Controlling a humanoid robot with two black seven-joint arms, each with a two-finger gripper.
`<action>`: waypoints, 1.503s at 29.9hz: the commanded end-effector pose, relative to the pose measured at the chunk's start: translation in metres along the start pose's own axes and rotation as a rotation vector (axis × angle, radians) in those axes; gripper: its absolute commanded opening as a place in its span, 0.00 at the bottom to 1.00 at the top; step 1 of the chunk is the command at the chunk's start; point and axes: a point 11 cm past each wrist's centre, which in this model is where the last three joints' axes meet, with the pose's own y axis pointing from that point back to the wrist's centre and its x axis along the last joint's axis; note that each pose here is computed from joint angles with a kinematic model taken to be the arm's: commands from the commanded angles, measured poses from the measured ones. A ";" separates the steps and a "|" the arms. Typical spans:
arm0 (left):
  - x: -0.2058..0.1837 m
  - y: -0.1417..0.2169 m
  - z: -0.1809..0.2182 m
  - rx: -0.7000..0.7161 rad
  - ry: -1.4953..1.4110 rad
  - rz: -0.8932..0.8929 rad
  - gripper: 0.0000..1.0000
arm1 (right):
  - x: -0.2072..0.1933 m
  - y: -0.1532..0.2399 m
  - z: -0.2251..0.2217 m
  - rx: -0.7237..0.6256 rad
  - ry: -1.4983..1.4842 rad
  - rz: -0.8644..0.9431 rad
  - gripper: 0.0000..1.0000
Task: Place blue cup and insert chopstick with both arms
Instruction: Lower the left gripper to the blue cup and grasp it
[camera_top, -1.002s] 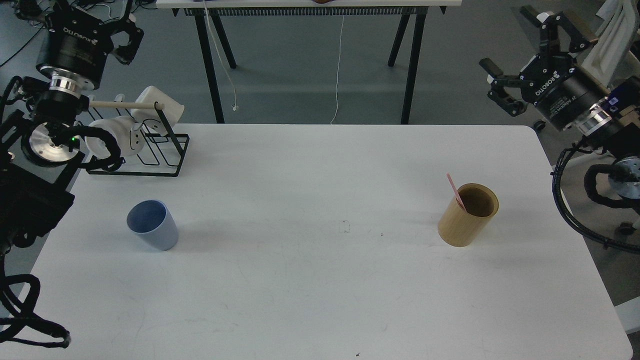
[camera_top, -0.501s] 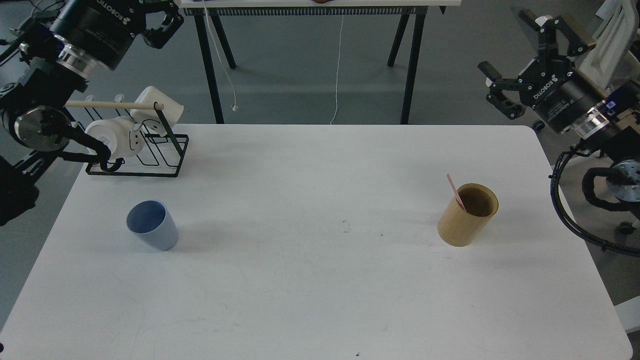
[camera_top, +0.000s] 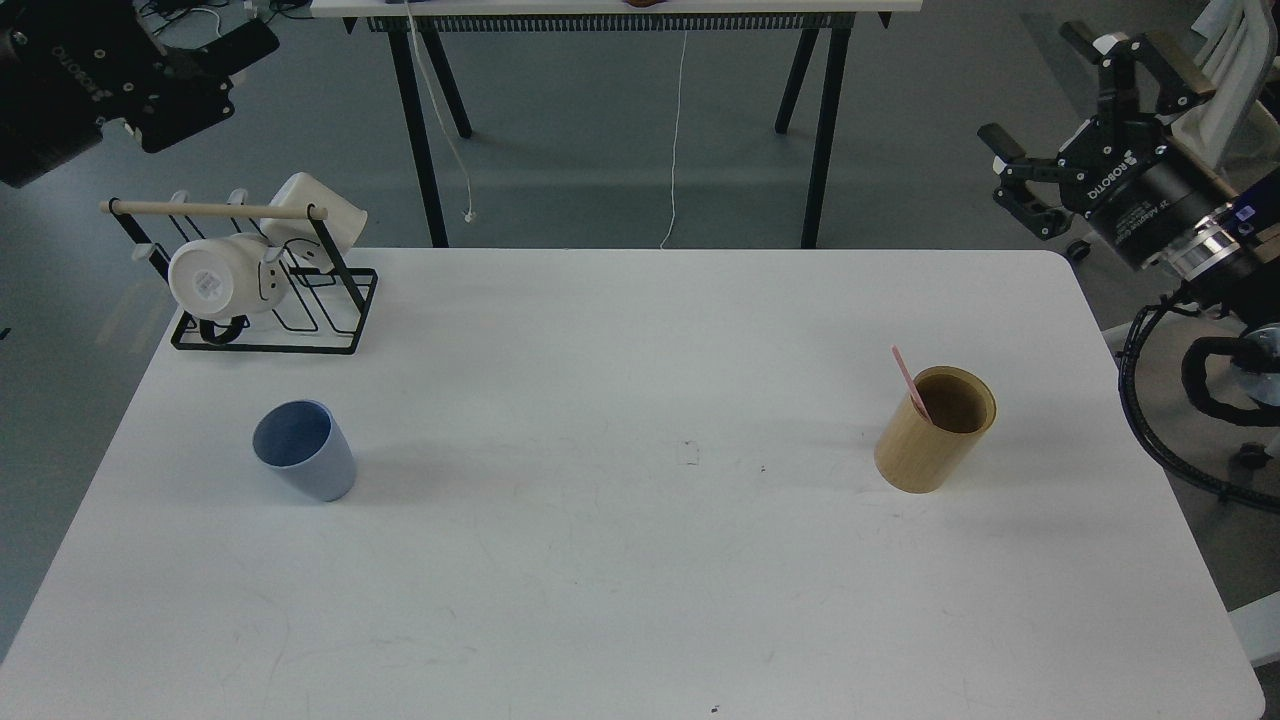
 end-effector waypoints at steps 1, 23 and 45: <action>-0.023 0.014 -0.061 0.274 -0.270 -0.148 1.00 | 0.001 0.000 -0.004 0.012 0.002 0.003 0.99; -0.020 0.083 -0.211 0.769 -0.756 -0.357 0.99 | 0.007 0.007 0.000 0.006 -0.004 0.025 0.99; -0.045 0.093 -0.252 0.827 -0.700 -0.403 0.87 | 0.012 0.012 0.004 -0.004 -0.003 0.043 0.99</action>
